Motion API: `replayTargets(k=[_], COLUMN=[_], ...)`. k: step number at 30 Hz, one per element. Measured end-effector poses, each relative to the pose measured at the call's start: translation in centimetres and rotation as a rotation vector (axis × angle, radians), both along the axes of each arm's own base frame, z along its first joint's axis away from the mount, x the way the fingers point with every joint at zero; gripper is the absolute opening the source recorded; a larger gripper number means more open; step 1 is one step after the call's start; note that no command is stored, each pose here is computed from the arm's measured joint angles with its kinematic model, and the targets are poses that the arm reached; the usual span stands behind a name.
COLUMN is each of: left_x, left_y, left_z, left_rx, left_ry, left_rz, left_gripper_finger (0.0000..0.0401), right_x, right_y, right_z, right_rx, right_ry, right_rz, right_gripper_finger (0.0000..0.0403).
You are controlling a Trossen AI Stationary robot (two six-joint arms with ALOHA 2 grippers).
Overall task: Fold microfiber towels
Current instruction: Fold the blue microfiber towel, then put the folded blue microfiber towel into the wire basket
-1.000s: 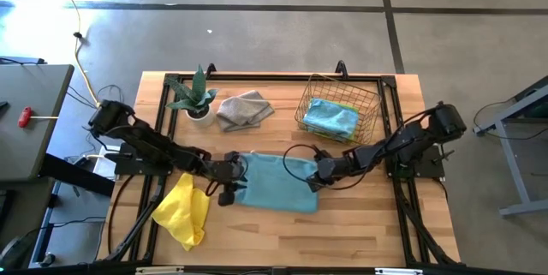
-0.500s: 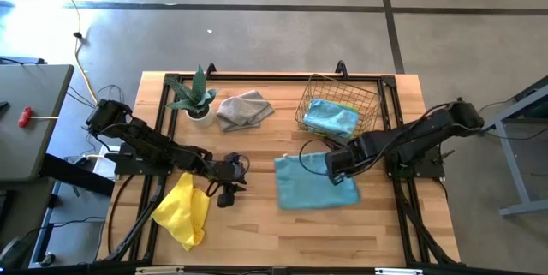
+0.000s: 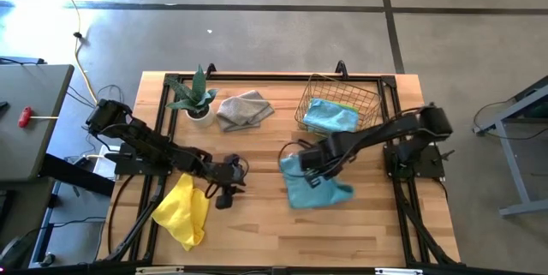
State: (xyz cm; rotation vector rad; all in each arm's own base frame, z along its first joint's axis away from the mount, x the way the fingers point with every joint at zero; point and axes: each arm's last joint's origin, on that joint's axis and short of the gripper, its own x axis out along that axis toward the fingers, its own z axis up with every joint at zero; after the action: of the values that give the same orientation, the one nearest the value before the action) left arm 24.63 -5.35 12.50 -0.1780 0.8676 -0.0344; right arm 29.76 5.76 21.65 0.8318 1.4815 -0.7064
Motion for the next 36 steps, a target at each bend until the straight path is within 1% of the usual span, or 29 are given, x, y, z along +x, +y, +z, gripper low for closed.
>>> replayTargets(k=[5, 10, 12, 17, 24, 27, 33, 36], left_x=[-0.1, -0.1, -0.2, -0.3, -0.5, -0.5, -0.5, -0.4], left_y=[-0.3, -0.5, -0.7, -1.2, -1.6, -1.6, -1.6, -1.4], left_z=[0.0, 0.0, 0.0, 0.0, 0.0, 0.0, 0.0, 0.0], left_rx=[0.025, 0.038, 0.047, 0.060, 0.063, 0.063, 0.063, 0.079], left_ry=[-0.004, -0.006, -0.008, -0.011, -0.004, -0.004, -0.005, -0.008], left_rz=[-0.045, -0.068, -0.085, -0.122, -0.138, -0.138, -0.137, -0.122], left_gripper_finger=[0.0101, 0.0101, 0.0101, 0.0101, 0.0101, 0.0101, 0.0101, 0.0101], right_x=[3.2, 5.6, 6.2, 6.9, 8.3, 8.2, 8.2, 8.0], right_y=[0.2, -0.2, -0.4, -0.5, -0.4, -0.4, -0.3, -0.1], right_z=[0.4, 1.0, 0.7, -1.1, -1.5, -1.5, -1.5, -1.0], right_rx=[0.043, 0.036, 0.028, 0.022, -0.004, -0.007, 0.004, 0.032], right_ry=[-0.050, -0.098, -0.096, -0.055, -0.172, -0.173, -0.178, -0.189], right_rz=[0.047, 0.066, 0.076, 0.110, 0.185, 0.228, 0.274, 0.291], right_gripper_finger=[0.0000, 0.0000, 0.0000, 0.0000, 0.0004, 0.0032, 0.0142, 0.0179])
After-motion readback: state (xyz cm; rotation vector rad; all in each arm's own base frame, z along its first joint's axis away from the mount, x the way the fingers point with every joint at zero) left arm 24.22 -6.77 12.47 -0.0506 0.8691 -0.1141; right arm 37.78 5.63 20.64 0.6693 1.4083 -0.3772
